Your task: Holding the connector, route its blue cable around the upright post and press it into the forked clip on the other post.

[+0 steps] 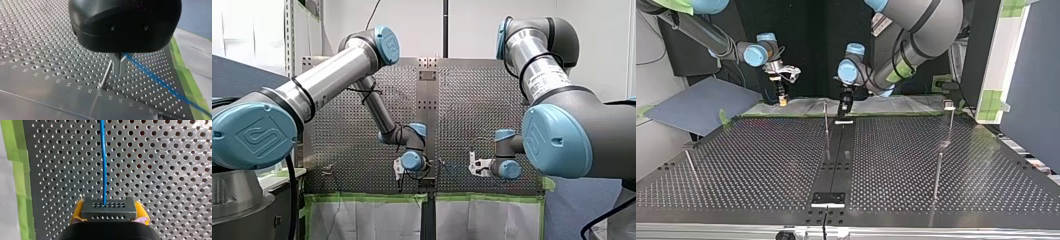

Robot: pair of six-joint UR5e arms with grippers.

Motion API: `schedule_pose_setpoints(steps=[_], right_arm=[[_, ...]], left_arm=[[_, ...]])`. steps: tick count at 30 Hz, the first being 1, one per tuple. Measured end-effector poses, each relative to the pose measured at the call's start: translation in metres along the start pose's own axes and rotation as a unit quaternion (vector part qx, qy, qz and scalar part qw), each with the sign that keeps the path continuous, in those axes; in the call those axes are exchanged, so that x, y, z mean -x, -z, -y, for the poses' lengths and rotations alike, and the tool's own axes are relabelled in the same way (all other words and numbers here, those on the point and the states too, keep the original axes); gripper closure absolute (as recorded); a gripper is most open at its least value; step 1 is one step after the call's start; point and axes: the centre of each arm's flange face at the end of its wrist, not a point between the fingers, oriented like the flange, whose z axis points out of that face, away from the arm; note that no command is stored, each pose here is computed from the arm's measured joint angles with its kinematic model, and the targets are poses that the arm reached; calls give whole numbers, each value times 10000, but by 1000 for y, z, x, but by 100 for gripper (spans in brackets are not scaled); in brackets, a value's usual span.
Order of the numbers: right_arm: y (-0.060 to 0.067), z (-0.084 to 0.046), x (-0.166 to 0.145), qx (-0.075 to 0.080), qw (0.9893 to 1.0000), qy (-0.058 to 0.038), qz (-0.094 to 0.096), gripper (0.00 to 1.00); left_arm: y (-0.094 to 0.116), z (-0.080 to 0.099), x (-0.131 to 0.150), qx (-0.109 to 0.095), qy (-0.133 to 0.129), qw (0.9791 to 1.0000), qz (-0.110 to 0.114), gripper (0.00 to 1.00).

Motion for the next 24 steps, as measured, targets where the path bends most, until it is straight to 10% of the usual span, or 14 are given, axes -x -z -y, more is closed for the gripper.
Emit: schedule_pose_setpoints(steps=[24], right_arm=[[-10, -11, -8, 137, 9999, -13, -94, 100]], left_arm=[[-24, 3, -12, -37, -37, 9998, -206, 100]])
